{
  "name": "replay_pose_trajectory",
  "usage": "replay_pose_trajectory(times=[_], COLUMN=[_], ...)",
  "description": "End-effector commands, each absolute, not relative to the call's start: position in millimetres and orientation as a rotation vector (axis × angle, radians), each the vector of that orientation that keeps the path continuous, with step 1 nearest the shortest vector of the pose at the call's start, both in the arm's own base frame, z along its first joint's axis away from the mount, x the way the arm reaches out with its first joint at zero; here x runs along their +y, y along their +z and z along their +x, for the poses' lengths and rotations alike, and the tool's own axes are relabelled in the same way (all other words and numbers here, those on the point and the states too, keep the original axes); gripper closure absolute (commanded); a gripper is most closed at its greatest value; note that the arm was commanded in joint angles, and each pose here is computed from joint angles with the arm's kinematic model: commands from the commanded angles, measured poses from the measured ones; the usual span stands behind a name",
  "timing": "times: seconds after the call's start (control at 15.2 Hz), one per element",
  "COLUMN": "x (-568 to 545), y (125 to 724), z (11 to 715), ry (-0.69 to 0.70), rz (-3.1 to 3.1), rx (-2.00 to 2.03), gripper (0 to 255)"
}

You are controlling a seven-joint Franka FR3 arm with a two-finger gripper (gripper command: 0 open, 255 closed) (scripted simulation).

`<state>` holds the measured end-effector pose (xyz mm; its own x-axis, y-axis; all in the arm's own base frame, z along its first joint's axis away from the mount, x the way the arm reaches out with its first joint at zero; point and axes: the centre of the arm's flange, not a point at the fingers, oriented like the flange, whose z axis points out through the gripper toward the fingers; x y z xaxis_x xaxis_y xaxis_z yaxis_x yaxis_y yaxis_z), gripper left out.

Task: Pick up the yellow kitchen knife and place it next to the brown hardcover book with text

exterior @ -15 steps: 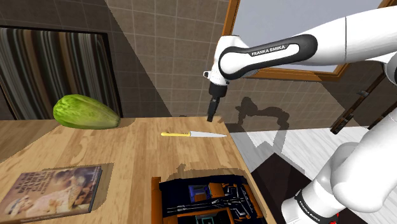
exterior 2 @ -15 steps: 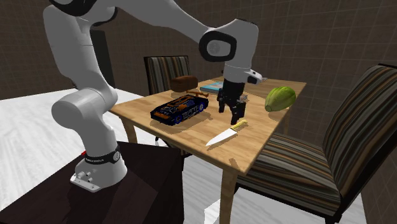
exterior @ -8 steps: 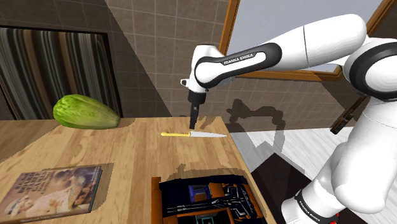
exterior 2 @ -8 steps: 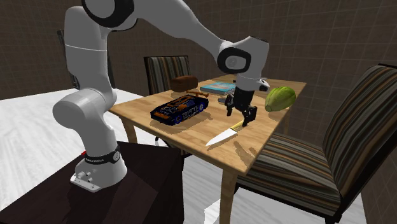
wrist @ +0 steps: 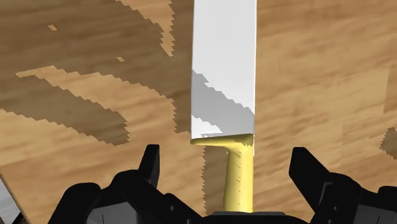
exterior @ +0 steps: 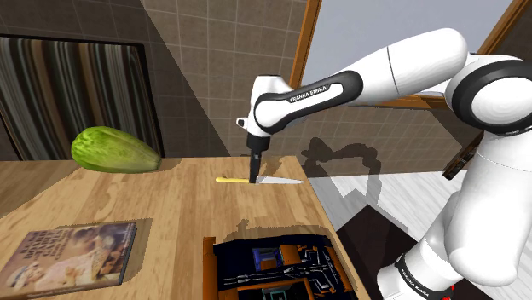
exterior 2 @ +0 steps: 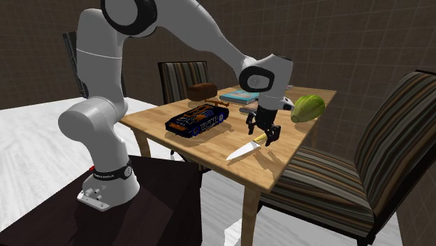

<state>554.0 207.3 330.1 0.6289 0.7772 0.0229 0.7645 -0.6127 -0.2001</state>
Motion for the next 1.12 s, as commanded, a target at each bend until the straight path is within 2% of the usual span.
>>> replay_pose_trajectory(times=[0.0,0.46,0.53,1.06], x=[208.8,208.8,208.8,208.5], y=[324.6,324.6,324.6,325.2], z=[553.5,553.6,553.6,554.1], ry=[0.097,0.097,0.097,0.097], rz=[-2.659,-2.659,-2.659,-2.659], rx=[-1.273,-1.273,-1.273,-1.273], gripper=[0,0,255,255])
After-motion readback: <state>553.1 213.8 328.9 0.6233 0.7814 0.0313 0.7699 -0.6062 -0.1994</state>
